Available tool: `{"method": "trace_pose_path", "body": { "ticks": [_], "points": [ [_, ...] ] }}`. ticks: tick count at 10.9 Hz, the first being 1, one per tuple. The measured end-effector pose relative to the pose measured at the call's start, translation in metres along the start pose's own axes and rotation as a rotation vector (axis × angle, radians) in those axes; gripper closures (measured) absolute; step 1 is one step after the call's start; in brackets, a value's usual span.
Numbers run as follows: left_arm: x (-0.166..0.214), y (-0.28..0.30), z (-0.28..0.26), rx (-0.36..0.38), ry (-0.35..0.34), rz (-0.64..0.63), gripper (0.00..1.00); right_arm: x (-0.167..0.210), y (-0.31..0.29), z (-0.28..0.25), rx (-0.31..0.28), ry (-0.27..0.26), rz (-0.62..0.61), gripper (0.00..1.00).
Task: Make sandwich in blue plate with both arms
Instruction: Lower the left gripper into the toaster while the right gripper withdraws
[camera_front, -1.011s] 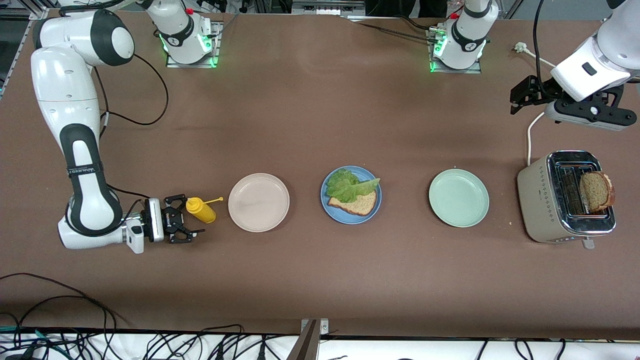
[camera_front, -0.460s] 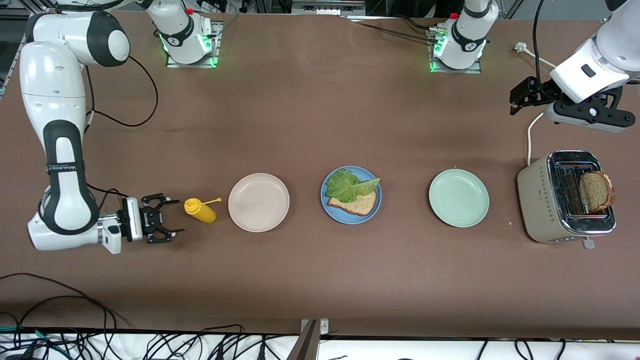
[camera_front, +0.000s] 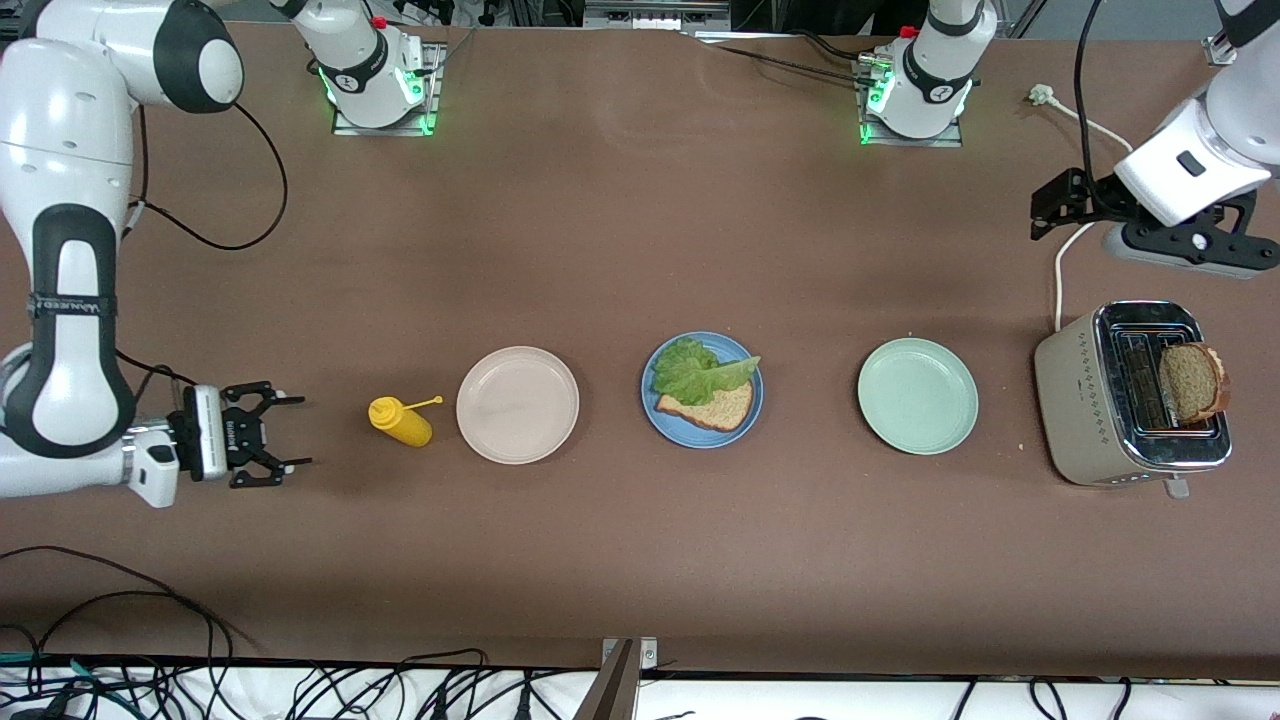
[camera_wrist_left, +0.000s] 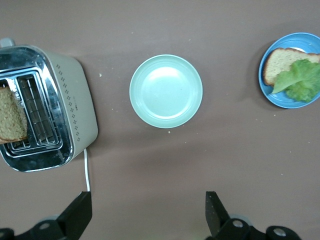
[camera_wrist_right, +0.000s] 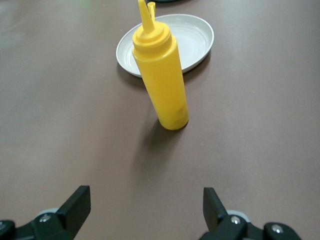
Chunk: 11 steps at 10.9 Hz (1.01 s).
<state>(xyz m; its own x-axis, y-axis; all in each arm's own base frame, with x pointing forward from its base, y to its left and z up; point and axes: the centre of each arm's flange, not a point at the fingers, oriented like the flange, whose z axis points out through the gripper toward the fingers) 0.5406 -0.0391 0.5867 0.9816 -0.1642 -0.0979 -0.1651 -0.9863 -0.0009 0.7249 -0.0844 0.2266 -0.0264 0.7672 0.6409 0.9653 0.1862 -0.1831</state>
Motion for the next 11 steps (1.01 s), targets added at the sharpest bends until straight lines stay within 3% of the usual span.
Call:
{"method": "trace_pose_path", "body": {
  "ticks": [6,8,11],
  "points": [
    [0.011,-0.097,0.056,-0.035,-0.100,-0.159,0.00,0.082,-0.021,-0.074,-0.048,-0.223,0.302,0.00],
    [0.011,-0.139,0.082,-0.045,-0.142,-0.222,0.00,0.112,-0.030,-0.082,-0.065,-0.258,0.393,0.00],
    [0.019,-0.198,0.122,-0.043,-0.190,-0.208,0.00,0.125,-0.045,-0.091,-0.123,-0.293,0.561,0.00]
  ]
}}
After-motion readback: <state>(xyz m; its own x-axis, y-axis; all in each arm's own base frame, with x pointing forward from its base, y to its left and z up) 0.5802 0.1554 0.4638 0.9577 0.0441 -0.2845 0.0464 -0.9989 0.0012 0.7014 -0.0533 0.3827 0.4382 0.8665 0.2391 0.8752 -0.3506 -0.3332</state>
